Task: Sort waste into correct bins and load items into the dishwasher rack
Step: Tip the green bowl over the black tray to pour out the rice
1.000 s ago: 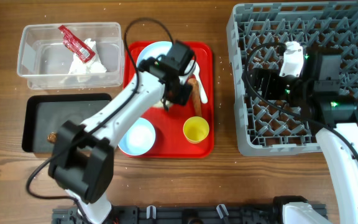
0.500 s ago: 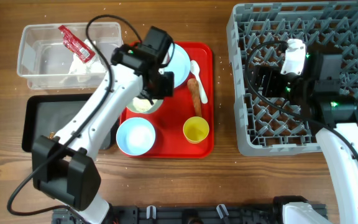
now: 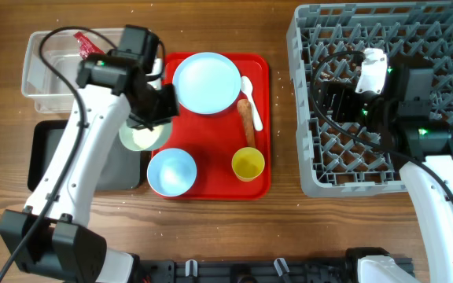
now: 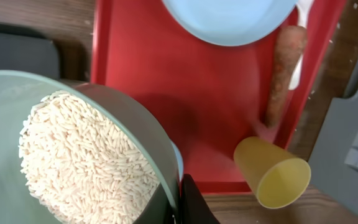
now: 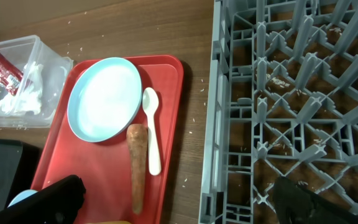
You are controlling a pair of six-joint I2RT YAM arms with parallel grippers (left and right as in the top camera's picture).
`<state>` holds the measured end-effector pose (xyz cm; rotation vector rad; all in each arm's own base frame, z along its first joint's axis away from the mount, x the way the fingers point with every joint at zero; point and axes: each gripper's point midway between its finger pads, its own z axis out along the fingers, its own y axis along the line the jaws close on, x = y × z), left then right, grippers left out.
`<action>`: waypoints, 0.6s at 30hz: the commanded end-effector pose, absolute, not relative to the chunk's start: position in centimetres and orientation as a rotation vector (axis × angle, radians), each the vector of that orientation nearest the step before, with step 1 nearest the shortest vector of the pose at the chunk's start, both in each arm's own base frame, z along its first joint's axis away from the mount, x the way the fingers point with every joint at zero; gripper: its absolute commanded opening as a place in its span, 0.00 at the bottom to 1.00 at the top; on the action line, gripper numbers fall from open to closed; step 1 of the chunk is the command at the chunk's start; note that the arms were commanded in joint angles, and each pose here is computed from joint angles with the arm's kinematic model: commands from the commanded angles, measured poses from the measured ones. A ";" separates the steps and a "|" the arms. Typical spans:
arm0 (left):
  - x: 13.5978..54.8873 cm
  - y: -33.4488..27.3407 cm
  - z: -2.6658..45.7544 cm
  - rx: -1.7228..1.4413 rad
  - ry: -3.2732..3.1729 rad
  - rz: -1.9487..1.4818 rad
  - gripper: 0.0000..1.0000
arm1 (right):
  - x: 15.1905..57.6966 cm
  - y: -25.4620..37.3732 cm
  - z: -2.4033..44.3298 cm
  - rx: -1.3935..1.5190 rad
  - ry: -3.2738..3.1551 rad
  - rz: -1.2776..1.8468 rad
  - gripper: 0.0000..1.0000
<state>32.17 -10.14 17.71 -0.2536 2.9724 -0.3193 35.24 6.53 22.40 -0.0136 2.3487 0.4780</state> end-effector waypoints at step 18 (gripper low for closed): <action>32.4 -3.4 17.3 -0.440 2.935 -0.524 0.04 | 35.7 6.2 22.6 -0.001 2.342 0.458 1.00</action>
